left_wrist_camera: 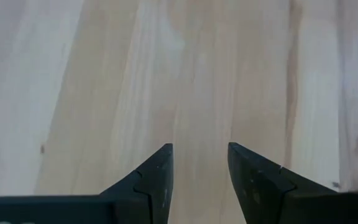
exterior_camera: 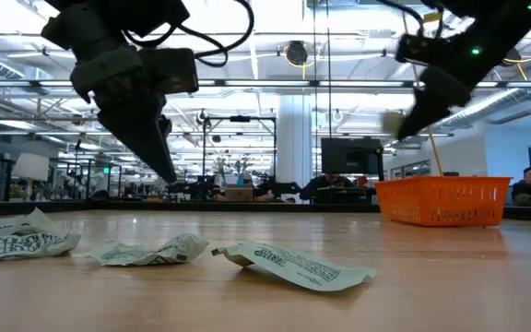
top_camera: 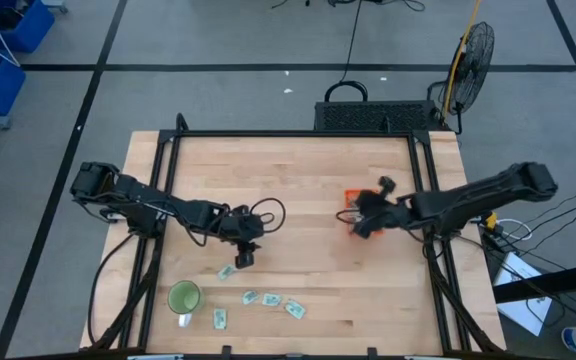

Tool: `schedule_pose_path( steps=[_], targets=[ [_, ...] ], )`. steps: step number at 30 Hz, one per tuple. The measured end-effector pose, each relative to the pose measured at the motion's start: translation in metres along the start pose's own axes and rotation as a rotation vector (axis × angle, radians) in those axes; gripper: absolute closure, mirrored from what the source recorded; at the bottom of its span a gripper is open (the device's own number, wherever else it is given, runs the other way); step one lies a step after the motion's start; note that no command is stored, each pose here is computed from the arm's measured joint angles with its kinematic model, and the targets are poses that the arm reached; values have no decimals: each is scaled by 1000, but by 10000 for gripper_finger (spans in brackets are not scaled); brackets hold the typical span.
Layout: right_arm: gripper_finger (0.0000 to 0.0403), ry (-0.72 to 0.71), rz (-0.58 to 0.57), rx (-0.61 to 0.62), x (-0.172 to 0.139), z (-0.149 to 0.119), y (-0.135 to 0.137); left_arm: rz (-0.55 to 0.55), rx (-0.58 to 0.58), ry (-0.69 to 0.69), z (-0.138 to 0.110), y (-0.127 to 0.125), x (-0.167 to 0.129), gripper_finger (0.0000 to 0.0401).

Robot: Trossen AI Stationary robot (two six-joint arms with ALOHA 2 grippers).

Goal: Pick and place Stevia / Truvia into bins
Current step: Put the stevia packet into the orange basket

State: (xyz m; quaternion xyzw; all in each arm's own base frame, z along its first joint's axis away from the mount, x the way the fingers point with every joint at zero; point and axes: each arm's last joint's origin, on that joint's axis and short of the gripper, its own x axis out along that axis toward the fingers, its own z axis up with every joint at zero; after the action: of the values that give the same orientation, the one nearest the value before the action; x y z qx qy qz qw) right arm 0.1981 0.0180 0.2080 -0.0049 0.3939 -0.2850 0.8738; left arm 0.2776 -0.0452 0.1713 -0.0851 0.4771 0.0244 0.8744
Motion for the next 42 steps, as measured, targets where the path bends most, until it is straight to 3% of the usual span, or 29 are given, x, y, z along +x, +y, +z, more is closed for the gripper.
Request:
schedule_pose_path(
  steps=[3,9,15,21,28,37,42],
  targets=[
    [399,71,-44,62,-3,-15,-10,10,-44,33,-3,1,0,242],
    [387,148,-41,35,14,-46,-14,20,-127,75,-8,-2,-1,242],
    [356,176,-21,84,27,-54,-22,28,-165,117,-15,-7,-2,242],
    [317,83,14,47,31,-45,-20,54,-217,226,-28,-13,-4,242],
    [291,-79,63,-27,31,-28,-14,11,-244,366,-44,-28,-9,242],
    [287,-331,102,-46,25,-2,-10,32,-155,348,-54,-46,-13,242],
    [287,-392,147,-76,22,4,-8,82,-139,314,-58,-48,-12,242]
  ],
)
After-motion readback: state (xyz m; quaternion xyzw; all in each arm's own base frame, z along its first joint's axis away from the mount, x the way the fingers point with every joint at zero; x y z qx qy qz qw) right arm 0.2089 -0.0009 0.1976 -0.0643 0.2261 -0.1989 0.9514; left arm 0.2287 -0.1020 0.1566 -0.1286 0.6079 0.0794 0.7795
